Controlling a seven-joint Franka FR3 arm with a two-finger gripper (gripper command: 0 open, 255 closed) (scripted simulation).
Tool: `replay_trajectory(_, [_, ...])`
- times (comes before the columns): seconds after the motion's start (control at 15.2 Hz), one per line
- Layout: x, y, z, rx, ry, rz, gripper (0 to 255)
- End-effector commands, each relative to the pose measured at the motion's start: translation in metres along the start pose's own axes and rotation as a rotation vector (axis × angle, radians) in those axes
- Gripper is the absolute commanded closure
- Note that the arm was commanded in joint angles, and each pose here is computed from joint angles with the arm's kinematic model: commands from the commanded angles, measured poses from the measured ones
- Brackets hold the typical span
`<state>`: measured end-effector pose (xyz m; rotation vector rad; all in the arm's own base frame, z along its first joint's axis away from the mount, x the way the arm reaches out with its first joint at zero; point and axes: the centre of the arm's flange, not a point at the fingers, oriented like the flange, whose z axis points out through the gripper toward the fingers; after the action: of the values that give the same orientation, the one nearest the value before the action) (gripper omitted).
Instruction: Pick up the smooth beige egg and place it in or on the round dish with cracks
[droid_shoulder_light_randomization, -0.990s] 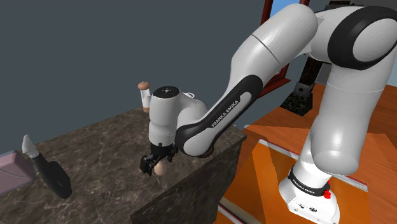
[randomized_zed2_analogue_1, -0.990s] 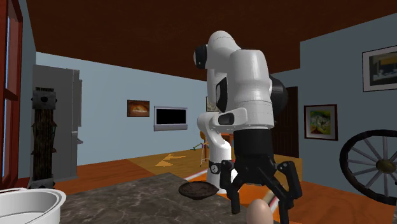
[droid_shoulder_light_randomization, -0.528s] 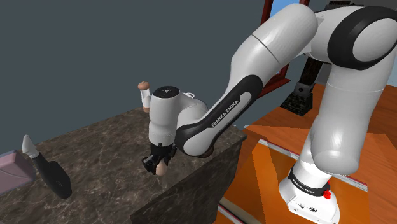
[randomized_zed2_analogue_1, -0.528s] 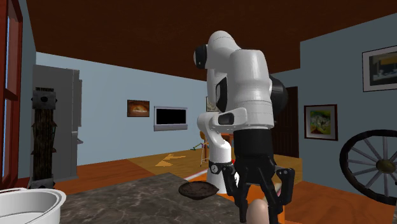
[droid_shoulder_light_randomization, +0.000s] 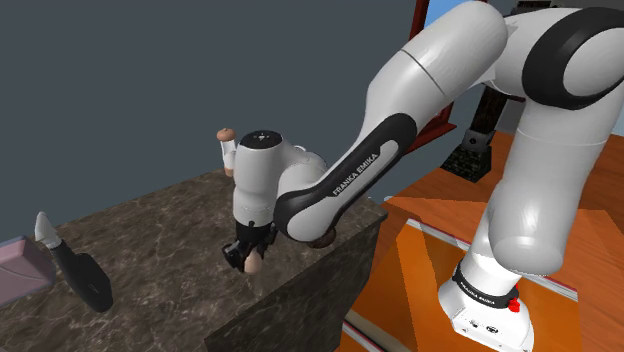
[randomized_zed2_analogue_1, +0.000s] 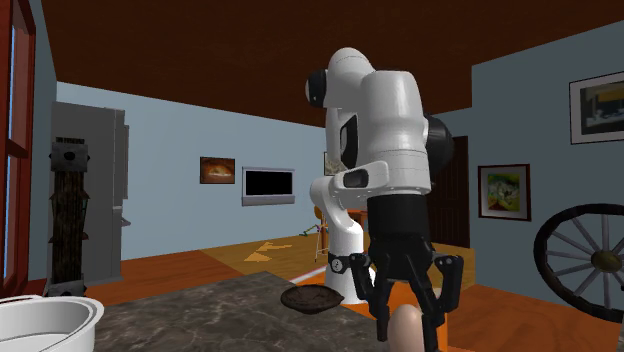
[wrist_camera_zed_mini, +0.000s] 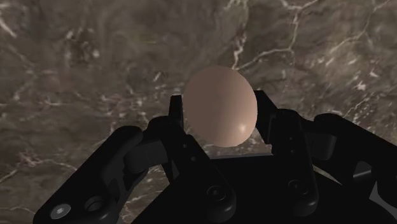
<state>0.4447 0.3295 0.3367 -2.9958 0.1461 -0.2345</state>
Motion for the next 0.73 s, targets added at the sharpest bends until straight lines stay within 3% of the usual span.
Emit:
replay_trajectory(0.0, [0.002, -0.002, -0.01, 0.0, 0.0, 0.0, 255])
replay_trajectory(0.66, [0.01, -0.009, -0.062, 0.0, 0.0, 0.0, 255])
